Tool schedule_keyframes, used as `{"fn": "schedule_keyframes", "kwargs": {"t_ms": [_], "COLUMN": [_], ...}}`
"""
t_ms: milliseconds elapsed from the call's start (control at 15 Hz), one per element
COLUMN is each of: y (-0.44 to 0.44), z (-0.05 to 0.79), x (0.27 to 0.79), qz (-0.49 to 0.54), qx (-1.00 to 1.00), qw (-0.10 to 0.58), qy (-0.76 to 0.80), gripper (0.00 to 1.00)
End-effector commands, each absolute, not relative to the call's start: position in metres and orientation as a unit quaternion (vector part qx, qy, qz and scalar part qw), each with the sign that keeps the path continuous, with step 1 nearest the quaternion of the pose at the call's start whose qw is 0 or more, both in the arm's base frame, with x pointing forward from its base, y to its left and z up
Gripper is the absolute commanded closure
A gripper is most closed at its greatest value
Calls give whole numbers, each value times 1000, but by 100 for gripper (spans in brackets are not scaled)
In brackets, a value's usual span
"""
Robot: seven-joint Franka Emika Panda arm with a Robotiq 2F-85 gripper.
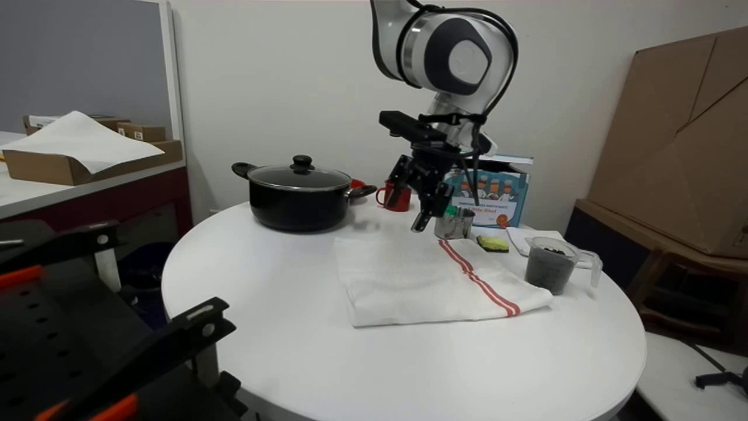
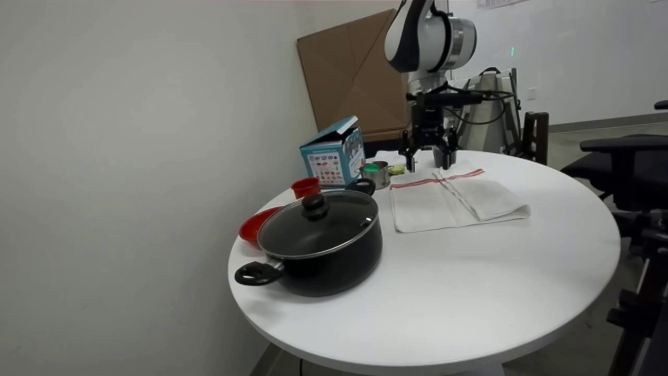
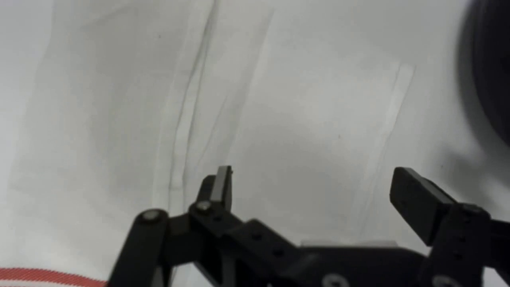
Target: Fold the cloth
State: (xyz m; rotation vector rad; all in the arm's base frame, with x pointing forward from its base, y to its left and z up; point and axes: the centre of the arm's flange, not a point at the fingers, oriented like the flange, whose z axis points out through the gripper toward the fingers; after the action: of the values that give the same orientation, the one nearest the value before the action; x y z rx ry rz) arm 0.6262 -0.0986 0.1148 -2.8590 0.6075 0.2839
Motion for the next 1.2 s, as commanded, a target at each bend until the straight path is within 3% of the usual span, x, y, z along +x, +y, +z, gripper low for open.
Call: {"fn": "schedule_keyframes", "kwargs": {"t_ms": [0,400,867,1133], "y": [-53,-5,15,25], "z": [125,120,111,106], "x": [575,509,453,447], "qz": [121,138,14,-71], "qx": [-984,-990,-989,-978], "qw": [61,-15,-52,-51], "qy": [119,-17,-141,-188], "gripper": [0,0,0,0]}}
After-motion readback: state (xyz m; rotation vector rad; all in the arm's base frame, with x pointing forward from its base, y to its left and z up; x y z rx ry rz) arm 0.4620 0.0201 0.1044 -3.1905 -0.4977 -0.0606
